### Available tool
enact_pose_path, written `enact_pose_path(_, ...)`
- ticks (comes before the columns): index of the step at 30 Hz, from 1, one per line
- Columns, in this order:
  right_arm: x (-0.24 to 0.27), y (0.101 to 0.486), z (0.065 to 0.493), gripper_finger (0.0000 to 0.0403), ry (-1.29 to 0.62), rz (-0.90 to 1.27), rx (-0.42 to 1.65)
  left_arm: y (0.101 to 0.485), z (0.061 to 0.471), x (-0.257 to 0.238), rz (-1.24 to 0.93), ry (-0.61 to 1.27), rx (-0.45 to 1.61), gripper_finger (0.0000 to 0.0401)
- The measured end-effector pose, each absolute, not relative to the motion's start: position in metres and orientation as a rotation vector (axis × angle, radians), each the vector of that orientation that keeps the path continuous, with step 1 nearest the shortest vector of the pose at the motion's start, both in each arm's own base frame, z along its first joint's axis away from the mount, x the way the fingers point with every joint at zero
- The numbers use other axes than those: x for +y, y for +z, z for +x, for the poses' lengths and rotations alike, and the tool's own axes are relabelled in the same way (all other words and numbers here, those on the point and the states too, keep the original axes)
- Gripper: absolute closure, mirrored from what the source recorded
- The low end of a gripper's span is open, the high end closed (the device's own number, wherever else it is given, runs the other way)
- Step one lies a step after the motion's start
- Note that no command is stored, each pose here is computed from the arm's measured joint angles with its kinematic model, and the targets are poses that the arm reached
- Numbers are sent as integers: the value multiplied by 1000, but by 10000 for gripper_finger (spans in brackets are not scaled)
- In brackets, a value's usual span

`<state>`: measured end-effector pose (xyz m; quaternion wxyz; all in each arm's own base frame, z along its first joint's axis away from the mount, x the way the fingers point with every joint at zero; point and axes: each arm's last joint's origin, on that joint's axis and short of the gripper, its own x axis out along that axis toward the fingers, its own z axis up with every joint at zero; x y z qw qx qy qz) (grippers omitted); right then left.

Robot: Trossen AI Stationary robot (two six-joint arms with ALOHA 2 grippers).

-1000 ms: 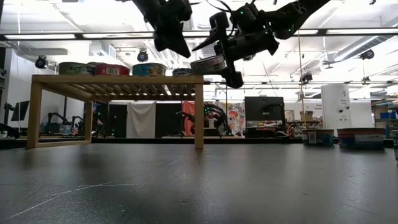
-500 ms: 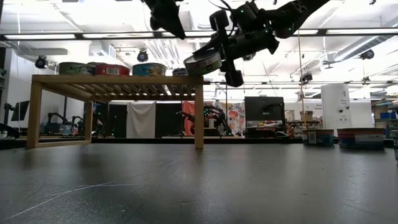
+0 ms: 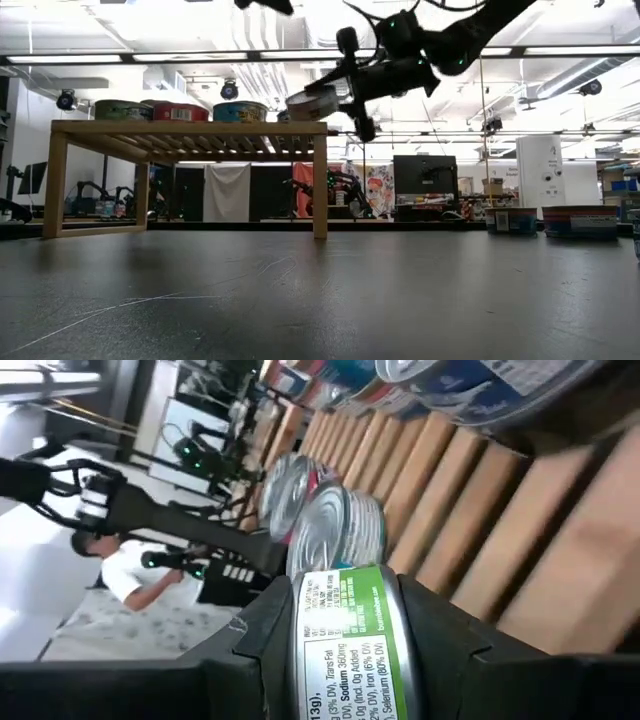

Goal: Stack canned seafood by type on shelf
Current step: Put the green tuna can on the shelf

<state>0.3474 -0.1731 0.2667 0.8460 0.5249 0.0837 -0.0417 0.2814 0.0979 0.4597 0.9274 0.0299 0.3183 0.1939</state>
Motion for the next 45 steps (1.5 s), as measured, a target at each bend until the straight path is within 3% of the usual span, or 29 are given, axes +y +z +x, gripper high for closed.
enact_pose_path(8,-178,249,363,266,-57,1111,112,500,262,91,105,406,512,401)
enact_pose_path(16,-179,247,365,263,-78,1056,102,512,252,88,108,411,492,401)
enact_pose_path(22,-180,240,364,128,-121,1082,146,507,254,89,108,423,518,401)
enact_pose_path(27,-180,240,363,68,-135,1084,146,504,258,91,108,423,528,401)
enact_pose_path(37,-185,249,366,64,-141,1095,143,502,257,90,104,421,550,401)
enact_pose_path(45,-185,260,371,59,-181,1017,258,500,256,90,97,419,573,401)
